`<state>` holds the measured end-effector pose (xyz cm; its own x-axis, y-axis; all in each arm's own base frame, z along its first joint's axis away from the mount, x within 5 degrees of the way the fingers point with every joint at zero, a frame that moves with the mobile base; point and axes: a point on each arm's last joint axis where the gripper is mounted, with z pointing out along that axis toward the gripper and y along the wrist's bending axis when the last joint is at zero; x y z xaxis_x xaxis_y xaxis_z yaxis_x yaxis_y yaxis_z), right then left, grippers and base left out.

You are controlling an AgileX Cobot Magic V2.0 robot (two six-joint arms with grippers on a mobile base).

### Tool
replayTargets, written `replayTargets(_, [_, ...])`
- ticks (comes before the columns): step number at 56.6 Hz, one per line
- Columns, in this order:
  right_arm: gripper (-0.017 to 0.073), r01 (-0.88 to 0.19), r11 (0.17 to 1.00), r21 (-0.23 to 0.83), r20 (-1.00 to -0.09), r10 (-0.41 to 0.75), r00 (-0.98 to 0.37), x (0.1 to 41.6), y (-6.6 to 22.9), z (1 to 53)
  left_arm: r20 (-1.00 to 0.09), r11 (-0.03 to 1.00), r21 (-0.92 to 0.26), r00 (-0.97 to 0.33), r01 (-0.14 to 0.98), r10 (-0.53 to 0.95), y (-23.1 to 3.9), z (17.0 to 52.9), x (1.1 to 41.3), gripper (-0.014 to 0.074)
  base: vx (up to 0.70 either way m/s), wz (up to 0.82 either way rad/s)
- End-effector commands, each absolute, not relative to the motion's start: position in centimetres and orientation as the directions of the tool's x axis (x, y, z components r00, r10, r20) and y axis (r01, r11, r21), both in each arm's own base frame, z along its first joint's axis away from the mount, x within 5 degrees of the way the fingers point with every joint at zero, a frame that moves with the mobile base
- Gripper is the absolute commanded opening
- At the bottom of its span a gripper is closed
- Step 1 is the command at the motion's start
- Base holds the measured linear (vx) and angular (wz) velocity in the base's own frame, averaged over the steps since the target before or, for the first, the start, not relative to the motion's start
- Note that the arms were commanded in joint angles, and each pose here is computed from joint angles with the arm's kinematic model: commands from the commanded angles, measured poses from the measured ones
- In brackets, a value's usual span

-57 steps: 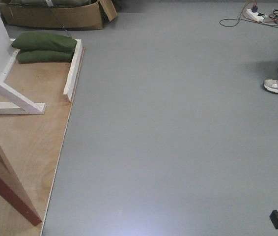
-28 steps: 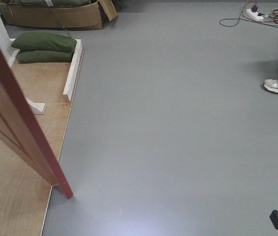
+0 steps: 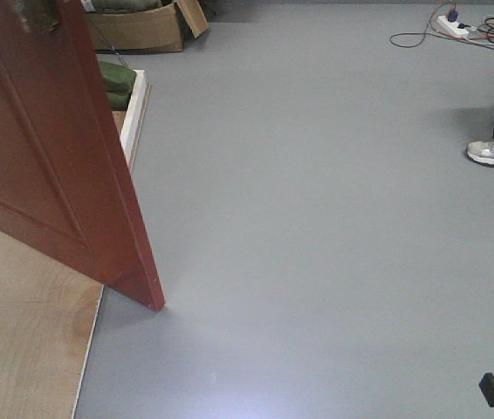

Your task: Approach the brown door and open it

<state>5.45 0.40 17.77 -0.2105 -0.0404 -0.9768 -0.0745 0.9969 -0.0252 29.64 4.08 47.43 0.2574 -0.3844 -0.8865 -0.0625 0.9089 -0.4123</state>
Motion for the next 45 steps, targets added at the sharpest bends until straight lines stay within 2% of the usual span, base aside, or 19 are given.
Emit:
replayTargets(1, [0.0,-0.073,0.997,-0.037,-0.992,-0.046,-0.121,5.52,0.39,18.44,-0.854,0.914,-0.404,0.372,-0.033,-0.364,4.02,49.83,28.27,-0.0006,0.0,0.0])
replayTargets(45, [0.0,-0.073,0.997,-0.037,-0.992,-0.046,-0.121,5.52,0.39,18.44,-0.854,0.914,-0.404,0.372,-0.033,-0.364,4.02,49.83,28.27,-0.0006,0.0,0.0])
